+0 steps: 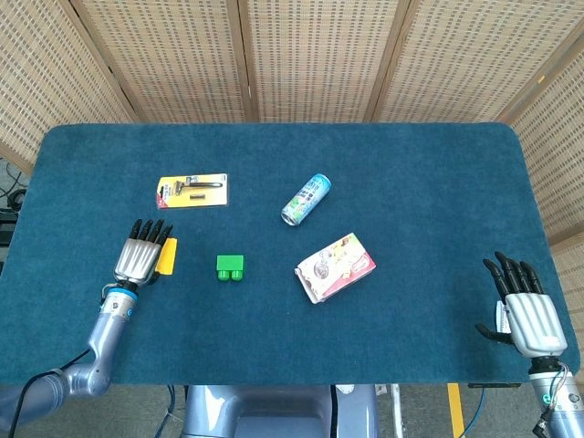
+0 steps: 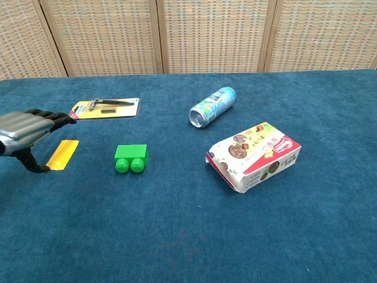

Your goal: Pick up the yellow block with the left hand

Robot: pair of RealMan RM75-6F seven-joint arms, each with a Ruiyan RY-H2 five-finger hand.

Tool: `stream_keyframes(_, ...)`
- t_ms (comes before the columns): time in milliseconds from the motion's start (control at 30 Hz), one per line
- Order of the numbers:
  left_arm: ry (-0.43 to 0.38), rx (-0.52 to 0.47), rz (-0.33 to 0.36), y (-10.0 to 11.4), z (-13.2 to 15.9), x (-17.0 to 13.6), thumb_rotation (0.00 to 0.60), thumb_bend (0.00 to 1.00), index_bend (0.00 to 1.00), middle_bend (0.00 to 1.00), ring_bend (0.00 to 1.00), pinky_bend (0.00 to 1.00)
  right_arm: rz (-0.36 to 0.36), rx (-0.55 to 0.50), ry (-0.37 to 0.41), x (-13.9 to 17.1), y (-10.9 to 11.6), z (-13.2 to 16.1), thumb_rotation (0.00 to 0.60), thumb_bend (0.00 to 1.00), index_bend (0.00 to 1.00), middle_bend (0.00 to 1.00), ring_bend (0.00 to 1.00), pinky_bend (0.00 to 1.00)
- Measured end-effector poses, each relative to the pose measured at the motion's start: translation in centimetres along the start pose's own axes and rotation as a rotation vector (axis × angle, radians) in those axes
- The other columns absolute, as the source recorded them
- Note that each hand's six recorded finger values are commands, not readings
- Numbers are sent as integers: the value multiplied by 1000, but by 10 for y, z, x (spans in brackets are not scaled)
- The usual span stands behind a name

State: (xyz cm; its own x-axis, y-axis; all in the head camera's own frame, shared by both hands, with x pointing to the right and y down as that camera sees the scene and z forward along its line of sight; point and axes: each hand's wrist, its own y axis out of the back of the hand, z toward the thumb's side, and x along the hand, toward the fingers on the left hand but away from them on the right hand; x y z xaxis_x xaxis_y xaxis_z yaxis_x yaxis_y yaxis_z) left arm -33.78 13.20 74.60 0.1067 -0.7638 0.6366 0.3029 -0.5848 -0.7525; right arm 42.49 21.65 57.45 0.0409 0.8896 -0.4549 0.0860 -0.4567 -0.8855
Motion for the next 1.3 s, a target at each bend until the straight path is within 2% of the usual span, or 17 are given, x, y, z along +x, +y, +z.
stream_keyframes(133,-5,10,-4,-2,4,2,600,304,0,0,0,0,-5,-5,3,0,1,0,600,40,0,0,0,0)
stream_keyframes(233,-6,13,1,-2,6,3,600,393,0,0,0,0,-6,-8,1,0,1,-1,600,40,0,0,0,0)
stream_keyframes(400,-3,0,38,2,8,3,600,461,0,0,0,0,-6,-8,1,0,2,-1,600,40,0,0,0,0)
stream_keyframes(600,26,-41,114,12,2,3,600,525,0,0,0,0,-4,-9,3,0,1,0,600,40,0,0,0,0)
stream_keyframes(733,39,-65,153,16,-2,2,600,537,0,0,0,0,-3,-8,2,0,1,0,600,41,0,0,0,0)
stream_keyframes(867,34,-85,154,15,-3,0,600,526,0,0,0,0,-4,-8,0,1,1,-1,600,40,0,0,0,0)
stream_keyframes(1067,-13,-127,119,14,0,-8,600,420,1,0,0,0,-6,-10,-5,0,2,-2,600,40,0,0,0,0)
stream_keyframes(1133,-28,-131,102,14,-2,-11,600,407,32,0,0,0,-7,-11,-4,0,2,-1,600,40,0,0,0,0)
stream_keyframes(1300,-40,-122,75,14,-10,-17,600,405,229,0,0,0,-11,-10,-4,1,2,-1,600,40,0,0,0,0)
